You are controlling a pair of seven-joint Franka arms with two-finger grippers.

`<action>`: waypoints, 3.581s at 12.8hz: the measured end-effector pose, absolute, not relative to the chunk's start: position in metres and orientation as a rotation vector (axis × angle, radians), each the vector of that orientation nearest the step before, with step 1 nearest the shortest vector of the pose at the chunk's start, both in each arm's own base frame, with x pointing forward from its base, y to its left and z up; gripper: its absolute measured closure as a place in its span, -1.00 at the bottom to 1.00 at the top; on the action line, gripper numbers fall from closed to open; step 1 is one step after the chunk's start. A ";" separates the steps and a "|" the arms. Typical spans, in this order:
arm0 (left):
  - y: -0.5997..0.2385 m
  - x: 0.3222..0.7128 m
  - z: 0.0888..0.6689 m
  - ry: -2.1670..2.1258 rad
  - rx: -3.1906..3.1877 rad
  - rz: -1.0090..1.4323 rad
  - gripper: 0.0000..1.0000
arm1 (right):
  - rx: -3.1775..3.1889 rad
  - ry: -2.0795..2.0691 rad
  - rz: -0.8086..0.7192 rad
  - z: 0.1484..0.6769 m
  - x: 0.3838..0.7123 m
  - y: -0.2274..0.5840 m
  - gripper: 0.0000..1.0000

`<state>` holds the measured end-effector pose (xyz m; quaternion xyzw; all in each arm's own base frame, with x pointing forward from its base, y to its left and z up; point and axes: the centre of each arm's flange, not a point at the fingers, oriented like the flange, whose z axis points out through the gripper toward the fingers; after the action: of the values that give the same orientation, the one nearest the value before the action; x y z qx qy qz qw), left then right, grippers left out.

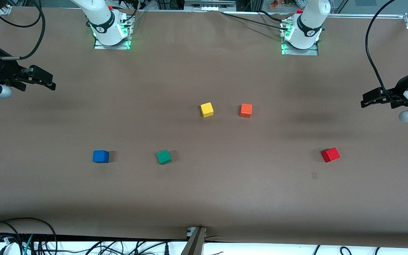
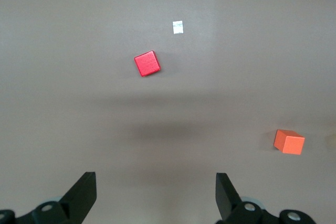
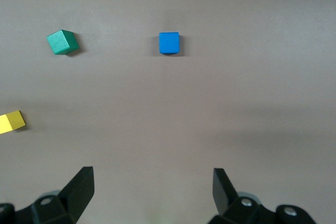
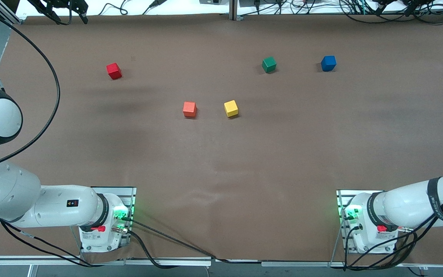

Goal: Pass red block to right arm, stack on blue
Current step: 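Lower the left gripper over the red cube, then close the left gripper on the red cube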

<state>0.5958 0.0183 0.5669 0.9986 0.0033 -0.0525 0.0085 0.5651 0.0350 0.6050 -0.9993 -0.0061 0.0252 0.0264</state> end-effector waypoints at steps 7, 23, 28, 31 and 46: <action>0.018 0.596 0.567 0.009 3.120 -0.165 -1.00 | -3.088 -0.019 0.073 0.605 0.566 0.035 -1.00; 0.048 0.658 0.420 0.079 3.104 -0.268 -1.00 | -3.088 -0.018 0.072 0.605 0.566 0.035 -1.00; 0.069 0.679 0.343 0.205 3.101 -0.253 -1.00 | -3.088 -0.018 0.073 0.605 0.566 0.035 -1.00; 0.068 0.684 0.306 0.316 3.098 -0.215 -1.00 | -3.088 -0.018 0.073 0.605 0.566 0.035 -1.00; 0.058 0.660 0.199 0.430 3.088 -0.056 -0.89 | -3.088 -0.018 0.072 0.606 0.566 0.035 -1.00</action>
<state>0.6602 0.0584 0.1991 0.9902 0.1379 -0.0180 0.0119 0.5658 0.0350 0.6055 -0.9994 -0.0058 0.0233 0.0265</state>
